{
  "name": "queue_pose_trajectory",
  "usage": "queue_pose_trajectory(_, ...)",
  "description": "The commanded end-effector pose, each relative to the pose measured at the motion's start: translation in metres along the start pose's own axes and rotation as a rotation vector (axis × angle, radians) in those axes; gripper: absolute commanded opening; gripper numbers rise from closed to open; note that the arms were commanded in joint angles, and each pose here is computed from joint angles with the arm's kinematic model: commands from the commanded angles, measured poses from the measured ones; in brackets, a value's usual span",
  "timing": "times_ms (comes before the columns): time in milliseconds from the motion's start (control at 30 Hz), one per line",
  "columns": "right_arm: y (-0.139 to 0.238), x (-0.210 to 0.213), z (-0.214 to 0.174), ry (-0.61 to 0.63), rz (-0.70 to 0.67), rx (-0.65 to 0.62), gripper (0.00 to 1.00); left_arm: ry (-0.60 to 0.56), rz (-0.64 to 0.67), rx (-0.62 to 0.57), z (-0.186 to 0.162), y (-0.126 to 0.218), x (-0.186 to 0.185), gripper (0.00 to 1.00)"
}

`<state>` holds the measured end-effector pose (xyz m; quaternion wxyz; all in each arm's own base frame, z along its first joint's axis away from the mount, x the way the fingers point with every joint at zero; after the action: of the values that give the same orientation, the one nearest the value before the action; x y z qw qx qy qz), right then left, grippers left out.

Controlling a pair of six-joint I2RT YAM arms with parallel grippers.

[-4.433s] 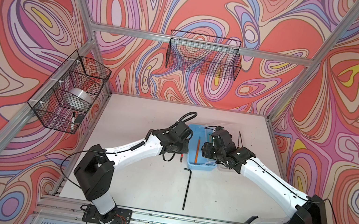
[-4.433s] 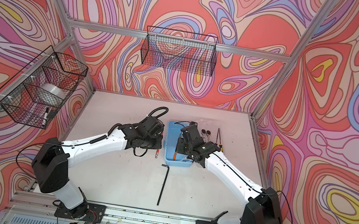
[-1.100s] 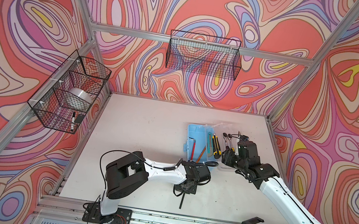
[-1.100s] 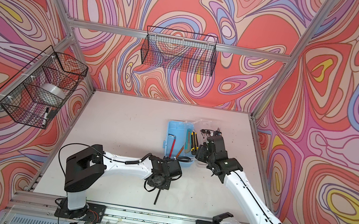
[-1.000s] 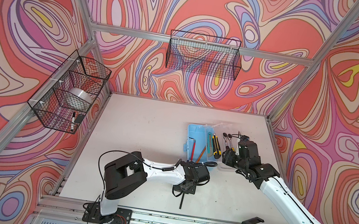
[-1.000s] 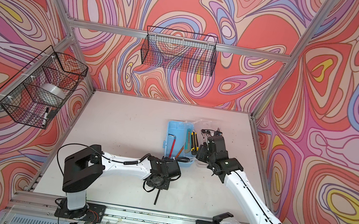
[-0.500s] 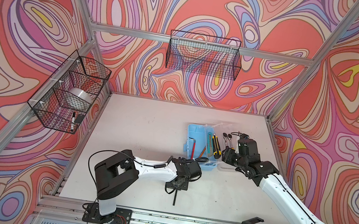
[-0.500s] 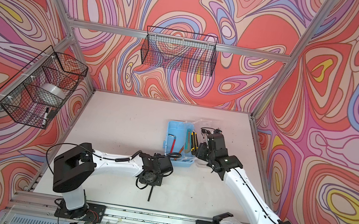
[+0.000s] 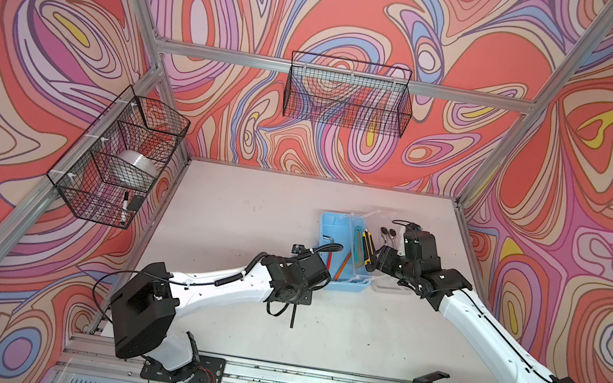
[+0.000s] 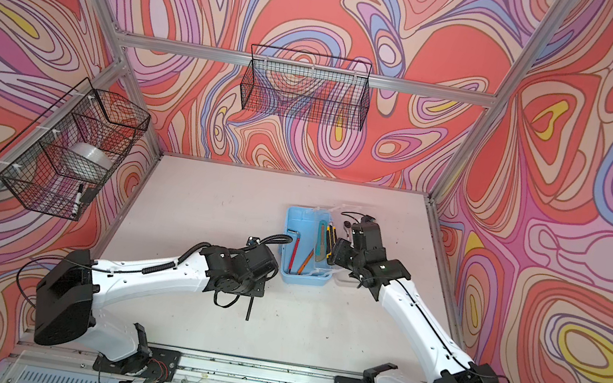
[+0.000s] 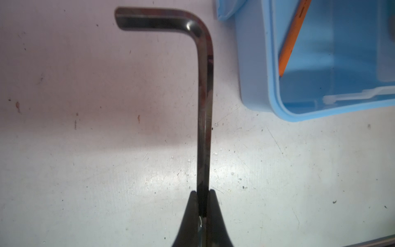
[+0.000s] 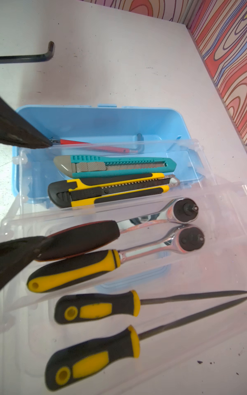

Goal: Pack the tool kit
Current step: 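Lift the black hex key and carry it over the box with the left gripper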

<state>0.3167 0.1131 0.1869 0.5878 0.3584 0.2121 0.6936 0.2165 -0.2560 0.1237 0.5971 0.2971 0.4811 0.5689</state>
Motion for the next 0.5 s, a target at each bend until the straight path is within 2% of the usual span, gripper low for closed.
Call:
queue_pose_trajectory(0,0.0,0.004,0.012,-0.01,0.01,-0.019,0.67,-0.035,-0.036,-0.067,0.032,0.018,-0.016,0.0)
queue_pose_trajectory(233,0.009,0.001,0.023,0.004,-0.019,-0.067,0.68,-0.044,-0.17,-0.083,0.089,0.017,-0.065,0.0)
queue_pose_trajectory(467,0.014,-0.014,0.03,0.024,-0.08,-0.058,0.68,-0.08,-0.244,-0.009,0.125,-0.015,-0.119,0.0)
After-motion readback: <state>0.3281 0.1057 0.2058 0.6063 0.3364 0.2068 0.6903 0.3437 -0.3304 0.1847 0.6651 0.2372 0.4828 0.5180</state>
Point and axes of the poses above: each gripper's point midway between its finger pads, its own y axis back along the fingers, its own x axis along the line the jaws close on, z = x × y, the point moved 2 cm from there along y, back along the fingers, and after that the axes turned 8 degrees about y, right-handed, at the moved point
